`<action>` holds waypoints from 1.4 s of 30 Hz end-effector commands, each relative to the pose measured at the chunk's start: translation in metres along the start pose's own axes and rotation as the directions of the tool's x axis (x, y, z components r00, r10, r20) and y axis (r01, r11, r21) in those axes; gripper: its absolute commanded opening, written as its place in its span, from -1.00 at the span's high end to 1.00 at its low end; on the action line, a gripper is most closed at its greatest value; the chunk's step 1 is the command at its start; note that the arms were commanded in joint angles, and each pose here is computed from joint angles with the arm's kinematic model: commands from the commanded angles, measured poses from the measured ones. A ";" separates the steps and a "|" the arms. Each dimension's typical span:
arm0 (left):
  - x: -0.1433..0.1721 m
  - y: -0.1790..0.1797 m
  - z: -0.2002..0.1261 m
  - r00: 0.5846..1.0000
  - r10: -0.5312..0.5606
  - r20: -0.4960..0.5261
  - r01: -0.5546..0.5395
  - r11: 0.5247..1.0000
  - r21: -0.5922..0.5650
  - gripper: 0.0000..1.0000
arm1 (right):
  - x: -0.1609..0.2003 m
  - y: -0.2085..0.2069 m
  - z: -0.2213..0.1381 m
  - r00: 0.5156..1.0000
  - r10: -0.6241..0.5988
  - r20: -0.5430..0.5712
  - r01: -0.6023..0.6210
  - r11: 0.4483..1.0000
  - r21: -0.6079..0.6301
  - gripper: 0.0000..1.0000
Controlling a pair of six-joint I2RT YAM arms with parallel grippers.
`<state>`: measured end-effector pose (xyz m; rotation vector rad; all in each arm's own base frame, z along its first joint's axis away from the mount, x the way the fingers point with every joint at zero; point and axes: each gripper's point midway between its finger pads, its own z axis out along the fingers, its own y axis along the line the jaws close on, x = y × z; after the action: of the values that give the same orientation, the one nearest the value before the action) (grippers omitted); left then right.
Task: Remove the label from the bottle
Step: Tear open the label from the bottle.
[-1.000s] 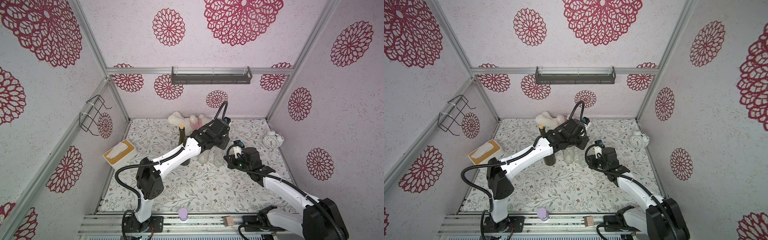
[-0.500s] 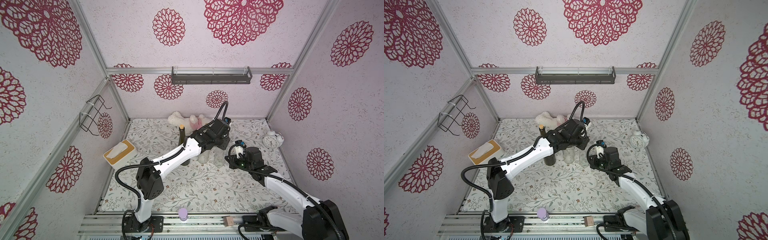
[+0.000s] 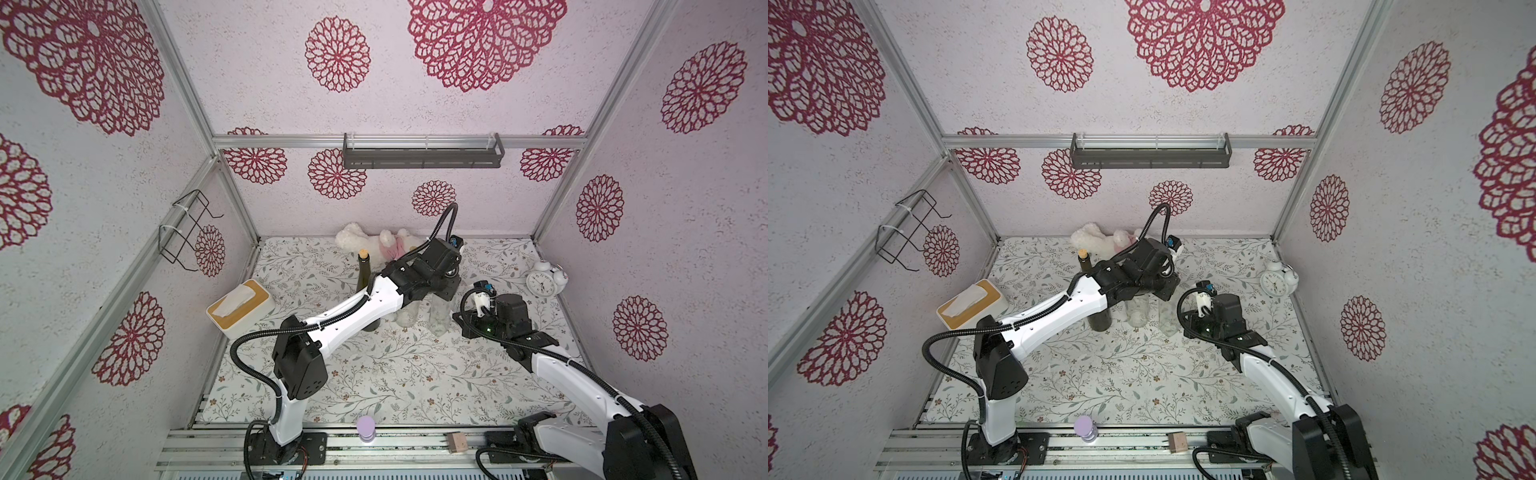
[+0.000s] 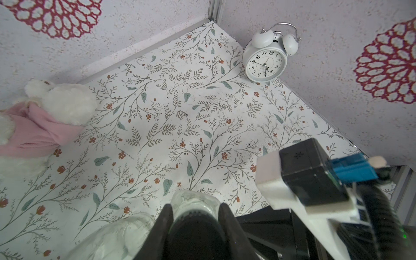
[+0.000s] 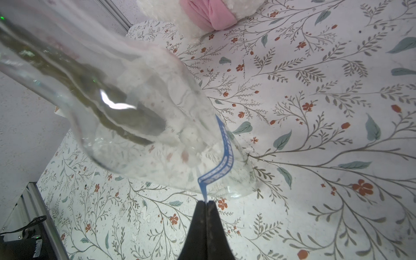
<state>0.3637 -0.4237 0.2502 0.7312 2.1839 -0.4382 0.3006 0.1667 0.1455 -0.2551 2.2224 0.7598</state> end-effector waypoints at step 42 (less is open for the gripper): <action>0.030 0.004 0.005 0.990 0.097 -0.101 -0.097 0.995 0.006 1.00 | -0.014 -0.049 -0.022 0.999 0.024 -0.031 -0.017 0.981 0.195 1.00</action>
<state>0.3603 -0.4295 0.2489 0.8264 2.1430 -0.4432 0.3092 0.1291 0.1415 -0.1835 2.3045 0.6376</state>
